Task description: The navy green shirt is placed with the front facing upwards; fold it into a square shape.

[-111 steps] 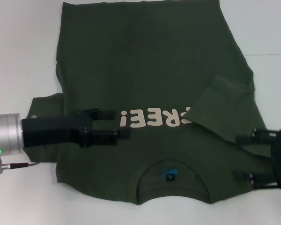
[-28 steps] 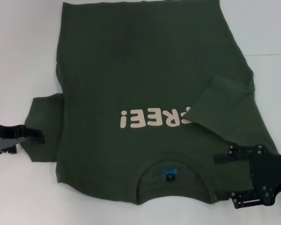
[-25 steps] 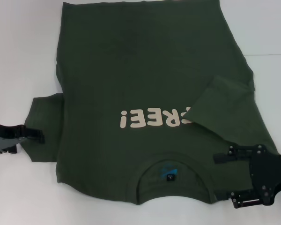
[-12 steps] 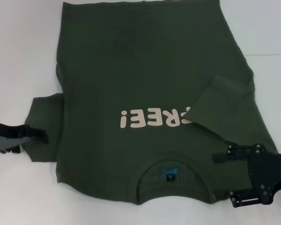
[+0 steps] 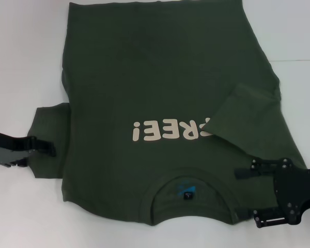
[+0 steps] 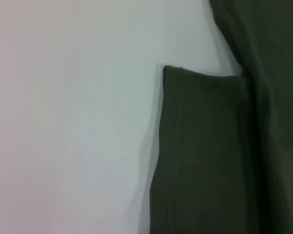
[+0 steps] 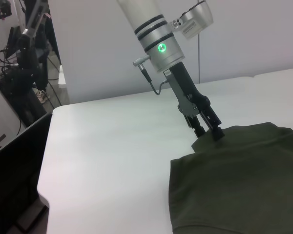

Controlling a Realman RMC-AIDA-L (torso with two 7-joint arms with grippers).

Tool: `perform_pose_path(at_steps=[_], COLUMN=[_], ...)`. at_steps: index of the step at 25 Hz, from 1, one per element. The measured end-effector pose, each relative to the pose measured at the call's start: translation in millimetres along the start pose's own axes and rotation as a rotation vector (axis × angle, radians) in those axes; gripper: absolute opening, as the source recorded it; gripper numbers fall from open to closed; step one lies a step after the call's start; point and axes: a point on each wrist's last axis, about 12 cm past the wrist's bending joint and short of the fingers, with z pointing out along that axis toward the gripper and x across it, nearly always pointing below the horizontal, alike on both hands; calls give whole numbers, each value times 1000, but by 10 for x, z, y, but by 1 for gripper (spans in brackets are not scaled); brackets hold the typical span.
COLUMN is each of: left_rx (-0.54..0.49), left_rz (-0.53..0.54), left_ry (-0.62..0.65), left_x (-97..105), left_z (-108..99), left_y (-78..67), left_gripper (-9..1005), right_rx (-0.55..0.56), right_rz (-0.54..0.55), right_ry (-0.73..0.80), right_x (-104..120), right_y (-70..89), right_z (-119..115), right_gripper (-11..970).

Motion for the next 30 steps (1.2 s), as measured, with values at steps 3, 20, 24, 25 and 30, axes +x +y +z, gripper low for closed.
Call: perform_pose_path(at_steps=[3,20,24,25,30], left_rx=[-1,-42,-44,-44,-49], left_rz=[11,60,60,60,73], left_ry=[-4,-8,-9,-9,-11], left_x=[-13,-40,-42,-42,-50], left_z=[6,28,27,27,25], left_y=[-22,-52,-50,-50,-58], left_gripper=[902,303,196,173,59], right_rx=[6,5,5,5,4], right_rz=[5,13,12,12,14], right_ry=[2,4,4,4,3], right_x=[2,-35,-39,-39,-38], right_y=[-7,-40,-43,-43,-41], right_z=[0,4,7,7,12], right_gripper=[833,824,819,818,815])
